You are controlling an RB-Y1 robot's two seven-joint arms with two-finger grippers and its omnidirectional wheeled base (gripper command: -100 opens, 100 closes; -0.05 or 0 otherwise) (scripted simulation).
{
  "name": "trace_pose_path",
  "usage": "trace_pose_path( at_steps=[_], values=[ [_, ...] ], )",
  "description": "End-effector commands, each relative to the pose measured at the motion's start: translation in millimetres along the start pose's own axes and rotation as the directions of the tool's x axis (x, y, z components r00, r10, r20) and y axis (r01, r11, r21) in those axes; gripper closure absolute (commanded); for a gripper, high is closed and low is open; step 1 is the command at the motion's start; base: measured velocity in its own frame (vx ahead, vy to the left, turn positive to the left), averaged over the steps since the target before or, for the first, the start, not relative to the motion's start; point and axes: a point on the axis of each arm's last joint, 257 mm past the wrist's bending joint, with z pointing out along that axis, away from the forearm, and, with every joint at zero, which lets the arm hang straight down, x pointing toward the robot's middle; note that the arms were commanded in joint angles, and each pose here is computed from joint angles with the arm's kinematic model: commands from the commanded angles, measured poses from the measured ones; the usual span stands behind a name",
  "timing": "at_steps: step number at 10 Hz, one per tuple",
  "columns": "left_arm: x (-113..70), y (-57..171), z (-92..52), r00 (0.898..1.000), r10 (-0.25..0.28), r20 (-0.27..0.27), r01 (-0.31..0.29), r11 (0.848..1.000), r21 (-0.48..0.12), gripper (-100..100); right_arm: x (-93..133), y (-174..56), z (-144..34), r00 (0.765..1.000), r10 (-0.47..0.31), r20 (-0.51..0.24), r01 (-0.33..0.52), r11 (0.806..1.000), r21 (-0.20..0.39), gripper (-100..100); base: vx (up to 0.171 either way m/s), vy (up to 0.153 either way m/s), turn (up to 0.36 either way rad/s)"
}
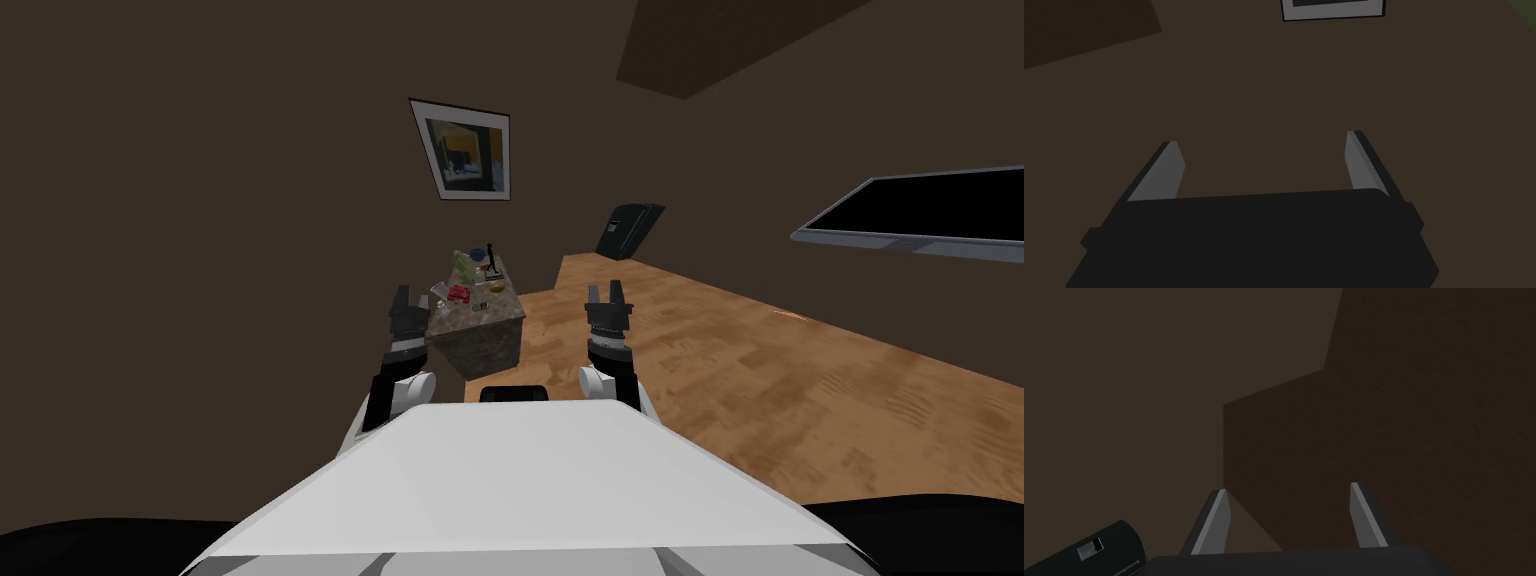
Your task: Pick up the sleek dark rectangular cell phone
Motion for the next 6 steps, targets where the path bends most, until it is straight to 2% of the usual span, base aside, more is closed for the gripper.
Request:
trace_pose_path(
  at_steps=[1, 4, 6],
  values=[
    [-3.0, 15.5, 1.1, 1.0, 0.001, -0.019, -0.002, 0.999, -0.051, -100, 0.0, 0.0, 0.0, 1.0, 0.0, 0.0, 0.0, 1.0, 0.0, 0, -0.04, -0.129, -0.007],
    [-5.1, 38.1, 0.2, 1.0, 0.001, -0.031, -0.006, 0.991, -0.131, -100, 0.0, 0.0, 0.0, 1.0, 0.0, 0.0, 0.0, 1.0, 0.0, 0, -0.025, -0.088, 0.003],
    [-8.9, 56.0, -1.3, 0.999, 0.002, -0.039, -0.009, 0.981, -0.192, -100, 0.0, 0.0, 0.0, 1.0, 0.0, 0.0, 0.0, 1.0, 0.0, 0, -0.038, -0.082, -0.001]
  ],
)
